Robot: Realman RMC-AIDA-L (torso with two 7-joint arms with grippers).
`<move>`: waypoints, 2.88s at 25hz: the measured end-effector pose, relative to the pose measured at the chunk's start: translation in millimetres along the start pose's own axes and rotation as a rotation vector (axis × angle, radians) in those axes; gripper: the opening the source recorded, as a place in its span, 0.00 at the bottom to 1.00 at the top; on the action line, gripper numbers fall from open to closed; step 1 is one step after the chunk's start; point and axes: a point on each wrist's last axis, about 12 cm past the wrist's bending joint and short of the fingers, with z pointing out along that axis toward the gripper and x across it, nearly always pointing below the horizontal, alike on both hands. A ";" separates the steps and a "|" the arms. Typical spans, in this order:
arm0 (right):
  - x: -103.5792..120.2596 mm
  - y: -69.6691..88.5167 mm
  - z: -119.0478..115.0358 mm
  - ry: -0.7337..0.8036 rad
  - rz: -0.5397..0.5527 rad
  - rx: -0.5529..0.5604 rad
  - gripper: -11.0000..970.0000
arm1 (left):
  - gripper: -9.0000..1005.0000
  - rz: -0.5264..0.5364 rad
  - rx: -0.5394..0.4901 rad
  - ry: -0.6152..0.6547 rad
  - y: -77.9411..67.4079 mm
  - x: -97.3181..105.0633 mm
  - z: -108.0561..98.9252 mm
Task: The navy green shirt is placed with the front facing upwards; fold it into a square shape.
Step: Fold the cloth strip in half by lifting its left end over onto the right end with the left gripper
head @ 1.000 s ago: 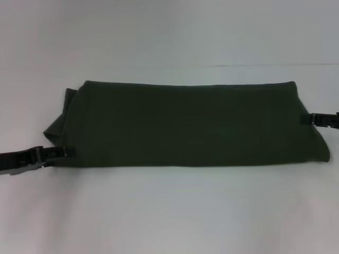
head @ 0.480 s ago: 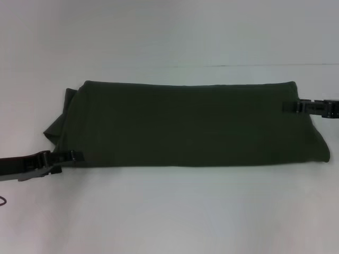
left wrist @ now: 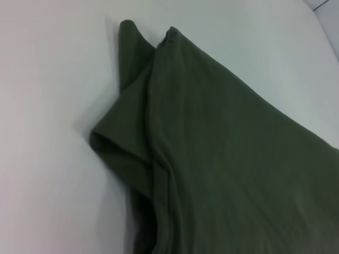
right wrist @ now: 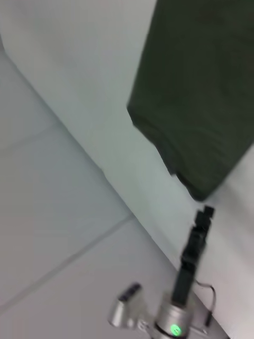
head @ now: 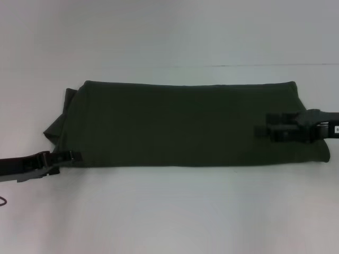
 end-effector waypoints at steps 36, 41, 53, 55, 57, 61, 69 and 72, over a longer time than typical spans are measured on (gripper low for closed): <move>-7.4 13.6 13.7 0.045 -0.058 -0.103 0.93 | 0.88 0.050 -0.118 0.032 -6.6 -18.4 20.3; -6.2 13.9 12.1 0.030 -0.051 -0.105 0.92 | 0.88 0.060 -0.119 0.027 -9.8 -22.4 24.6; -2.8 13.6 9.9 0.024 -0.041 -0.101 0.91 | 0.88 0.081 -0.112 0.021 -16.3 -31.0 27.5; -2.7 13.5 9.9 0.023 -0.041 -0.100 0.91 | 0.88 0.083 -0.111 0.021 -17.0 -31.7 27.9; -2.5 13.3 9.8 0.023 -0.040 -0.098 0.91 | 0.87 0.084 -0.111 0.019 -17.4 -32.3 28.0; -2.2 13.0 9.6 0.023 -0.039 -0.096 0.90 | 0.83 0.082 -0.121 -0.001 -15.9 -34.6 27.0; -2.2 13.2 10.0 0.022 -0.039 -0.097 0.90 | 0.64 0.077 -0.152 -0.035 -10.6 -37.0 25.3; -2.2 13.3 10.1 0.023 -0.037 -0.097 0.89 | 0.50 0.080 -0.156 -0.035 -10.6 -37.3 25.5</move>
